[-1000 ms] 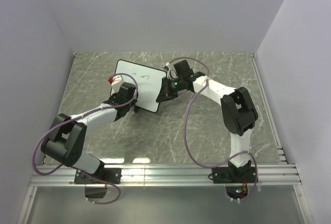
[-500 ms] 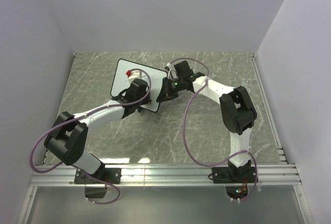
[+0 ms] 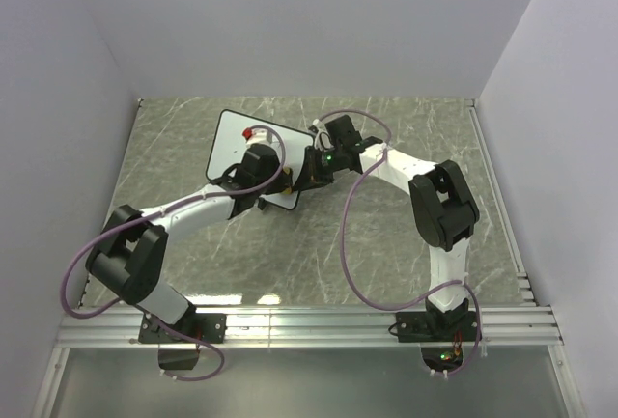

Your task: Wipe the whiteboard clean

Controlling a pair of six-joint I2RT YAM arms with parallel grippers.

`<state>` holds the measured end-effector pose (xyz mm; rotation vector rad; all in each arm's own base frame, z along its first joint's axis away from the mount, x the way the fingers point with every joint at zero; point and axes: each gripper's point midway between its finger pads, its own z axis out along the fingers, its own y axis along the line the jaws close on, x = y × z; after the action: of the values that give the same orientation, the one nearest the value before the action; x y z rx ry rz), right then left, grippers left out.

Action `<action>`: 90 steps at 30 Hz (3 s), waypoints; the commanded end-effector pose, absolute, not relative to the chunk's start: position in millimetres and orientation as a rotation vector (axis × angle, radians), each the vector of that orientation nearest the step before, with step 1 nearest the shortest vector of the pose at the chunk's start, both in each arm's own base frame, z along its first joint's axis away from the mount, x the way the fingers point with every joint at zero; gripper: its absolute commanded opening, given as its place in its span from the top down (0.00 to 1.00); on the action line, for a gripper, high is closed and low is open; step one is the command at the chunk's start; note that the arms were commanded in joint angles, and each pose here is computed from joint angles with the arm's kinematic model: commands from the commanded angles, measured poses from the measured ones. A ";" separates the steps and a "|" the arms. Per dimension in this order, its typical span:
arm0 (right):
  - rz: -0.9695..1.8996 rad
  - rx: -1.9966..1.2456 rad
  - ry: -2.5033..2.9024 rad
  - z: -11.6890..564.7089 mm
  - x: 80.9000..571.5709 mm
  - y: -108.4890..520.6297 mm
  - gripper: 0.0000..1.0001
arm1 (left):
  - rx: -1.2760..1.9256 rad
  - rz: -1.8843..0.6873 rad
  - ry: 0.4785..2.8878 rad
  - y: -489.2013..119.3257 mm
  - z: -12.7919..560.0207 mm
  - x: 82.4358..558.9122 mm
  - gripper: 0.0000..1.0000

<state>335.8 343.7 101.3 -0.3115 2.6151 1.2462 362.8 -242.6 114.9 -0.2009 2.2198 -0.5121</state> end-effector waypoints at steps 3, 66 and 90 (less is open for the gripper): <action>1.599 -0.440 2.646 146.9 271.5 374.6 1.00 | -0.242 -0.495 2.268 -197.6 70.6 370.7 1.00; 1.509 -0.570 2.775 105.7 237.8 365.4 1.00 | -0.008 -0.739 2.302 -292.6 103.4 361.1 1.00; 1.499 -0.587 2.742 118.1 244.1 368.0 1.00 | -0.206 -0.413 2.237 -160.6 115.2 449.3 1.00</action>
<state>266.4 344.3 102.3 -0.3356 2.8373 1.4207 440.2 -194.6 146.3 -0.1915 2.1483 -0.5686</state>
